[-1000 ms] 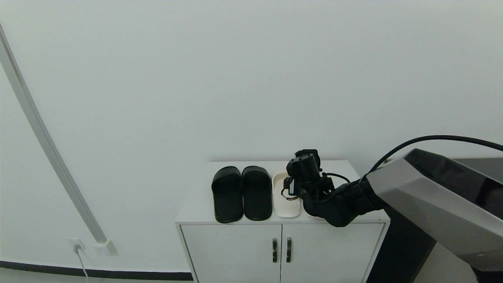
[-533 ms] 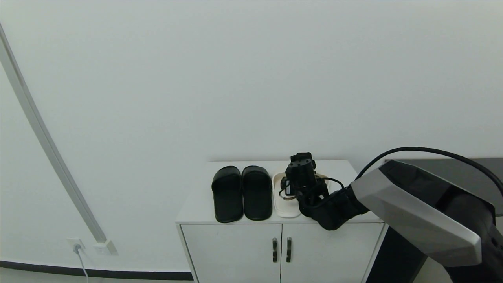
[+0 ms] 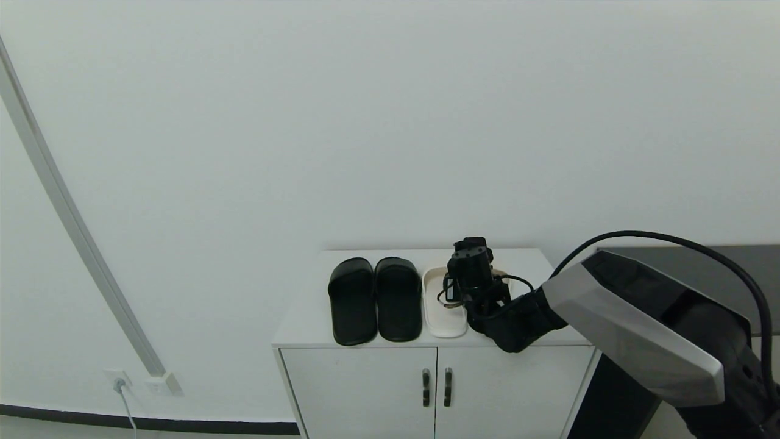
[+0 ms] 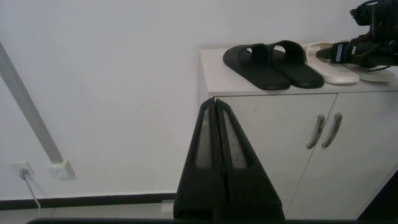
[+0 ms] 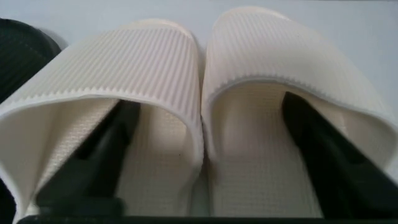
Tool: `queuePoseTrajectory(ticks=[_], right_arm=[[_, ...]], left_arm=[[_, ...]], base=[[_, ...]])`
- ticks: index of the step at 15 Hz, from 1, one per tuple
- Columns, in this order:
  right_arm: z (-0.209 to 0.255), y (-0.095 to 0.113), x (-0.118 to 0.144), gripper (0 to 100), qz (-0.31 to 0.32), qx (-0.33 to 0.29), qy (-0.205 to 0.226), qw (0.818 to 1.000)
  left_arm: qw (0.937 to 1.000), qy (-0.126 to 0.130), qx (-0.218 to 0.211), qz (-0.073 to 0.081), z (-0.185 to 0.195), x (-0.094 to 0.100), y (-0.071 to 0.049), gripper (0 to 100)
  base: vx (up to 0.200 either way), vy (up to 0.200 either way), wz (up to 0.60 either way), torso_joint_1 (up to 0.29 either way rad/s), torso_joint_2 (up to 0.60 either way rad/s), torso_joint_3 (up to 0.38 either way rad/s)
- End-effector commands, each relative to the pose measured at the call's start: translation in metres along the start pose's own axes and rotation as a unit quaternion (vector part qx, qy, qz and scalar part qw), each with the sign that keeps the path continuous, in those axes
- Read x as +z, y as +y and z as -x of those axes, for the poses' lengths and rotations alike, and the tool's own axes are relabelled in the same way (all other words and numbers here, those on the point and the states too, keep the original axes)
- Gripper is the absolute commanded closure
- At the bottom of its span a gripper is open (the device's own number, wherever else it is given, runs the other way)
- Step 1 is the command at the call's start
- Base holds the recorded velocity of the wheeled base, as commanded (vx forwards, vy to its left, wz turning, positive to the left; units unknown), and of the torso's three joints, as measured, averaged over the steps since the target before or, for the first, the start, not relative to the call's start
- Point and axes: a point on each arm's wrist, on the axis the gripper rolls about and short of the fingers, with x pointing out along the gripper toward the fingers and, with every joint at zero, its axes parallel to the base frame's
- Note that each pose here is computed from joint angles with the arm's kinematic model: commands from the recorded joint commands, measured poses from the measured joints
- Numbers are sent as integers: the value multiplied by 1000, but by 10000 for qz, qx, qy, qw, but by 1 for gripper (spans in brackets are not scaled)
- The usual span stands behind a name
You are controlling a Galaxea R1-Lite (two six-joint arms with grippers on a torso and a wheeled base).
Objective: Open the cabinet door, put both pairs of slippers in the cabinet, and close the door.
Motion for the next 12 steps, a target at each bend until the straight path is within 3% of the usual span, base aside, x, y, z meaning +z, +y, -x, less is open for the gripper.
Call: queuePoseTrajectory(ticks=[1, 7, 12], right_arm=[[2, -1, 5, 100, -26, -8, -36, 10000], [35, -11, 34, 100, -55, 71, -110, 9999], [118, -30, 67, 100, 30, 795, -50, 9968]], left_arm=[[10000, 3, -1, -1, 0, 0, 0, 100], [10000, 3, -1, 6, 0, 0, 0, 100], [10000, 3, -1, 6, 0, 0, 0, 100]], base=[[0, 0, 0, 0, 0, 0], [0, 0, 0, 0, 0, 0], [0, 0, 0, 0, 0, 0]])
